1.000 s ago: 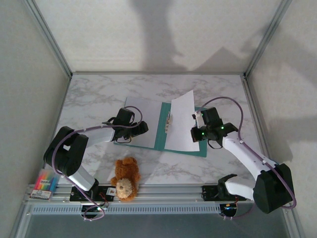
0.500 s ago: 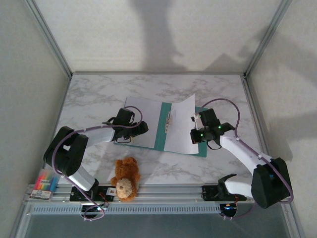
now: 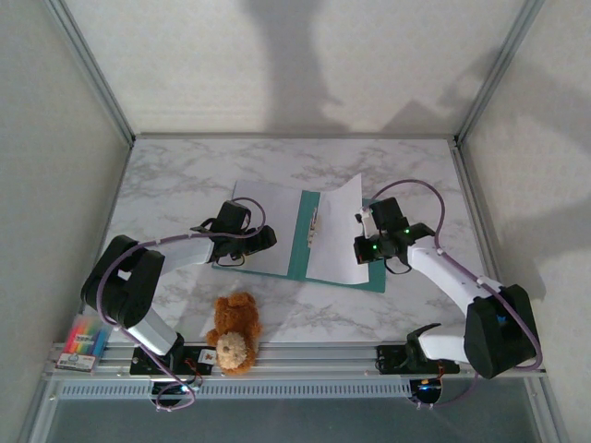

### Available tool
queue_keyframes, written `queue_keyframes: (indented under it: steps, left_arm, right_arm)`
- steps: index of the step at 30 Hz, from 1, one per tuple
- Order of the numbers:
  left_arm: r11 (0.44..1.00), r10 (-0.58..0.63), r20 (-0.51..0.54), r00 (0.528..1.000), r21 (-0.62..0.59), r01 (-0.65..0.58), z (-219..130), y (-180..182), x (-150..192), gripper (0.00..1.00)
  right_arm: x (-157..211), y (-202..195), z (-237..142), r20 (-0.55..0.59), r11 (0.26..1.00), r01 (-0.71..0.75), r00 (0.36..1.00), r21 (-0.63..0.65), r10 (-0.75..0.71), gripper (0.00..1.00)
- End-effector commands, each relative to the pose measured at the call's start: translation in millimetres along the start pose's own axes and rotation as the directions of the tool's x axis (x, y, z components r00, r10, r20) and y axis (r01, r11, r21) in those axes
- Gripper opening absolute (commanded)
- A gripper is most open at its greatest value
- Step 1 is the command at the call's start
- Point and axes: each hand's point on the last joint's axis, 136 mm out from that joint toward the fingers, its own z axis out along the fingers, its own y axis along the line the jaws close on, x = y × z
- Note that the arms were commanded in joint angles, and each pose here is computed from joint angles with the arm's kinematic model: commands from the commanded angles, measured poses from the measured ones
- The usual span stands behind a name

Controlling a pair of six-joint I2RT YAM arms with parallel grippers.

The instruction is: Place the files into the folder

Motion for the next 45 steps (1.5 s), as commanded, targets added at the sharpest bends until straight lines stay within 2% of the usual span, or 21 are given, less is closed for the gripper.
queue_keyframes:
  steps: [1,20,36,45]
  left_arm:
    - [0.993,-0.022,-0.079,0.997,-0.118,0.012,8,36,23,0.84]
    - [0.993,-0.021,-0.088,0.996,-0.122,0.011,8,37,25,0.84]
    - [0.992,-0.019,-0.091,0.996,-0.122,0.008,9,37,25,0.84]
    - [0.993,-0.018,-0.093,0.996,-0.121,0.006,9,37,25,0.84]
  right_arm:
    - [-4,5,-3,-0.001,1.000,-0.002,1.000,-0.031,0.002,0.00]
    - [4,3,-11,0.014,0.998,0.010,1.000,-0.059,-0.010,0.00]
    - [15,4,-11,-0.027,0.997,-0.023,0.999,-0.068,0.021,0.00]
    - [9,1,-9,-0.012,0.998,-0.012,1.000,-0.057,0.011,0.00]
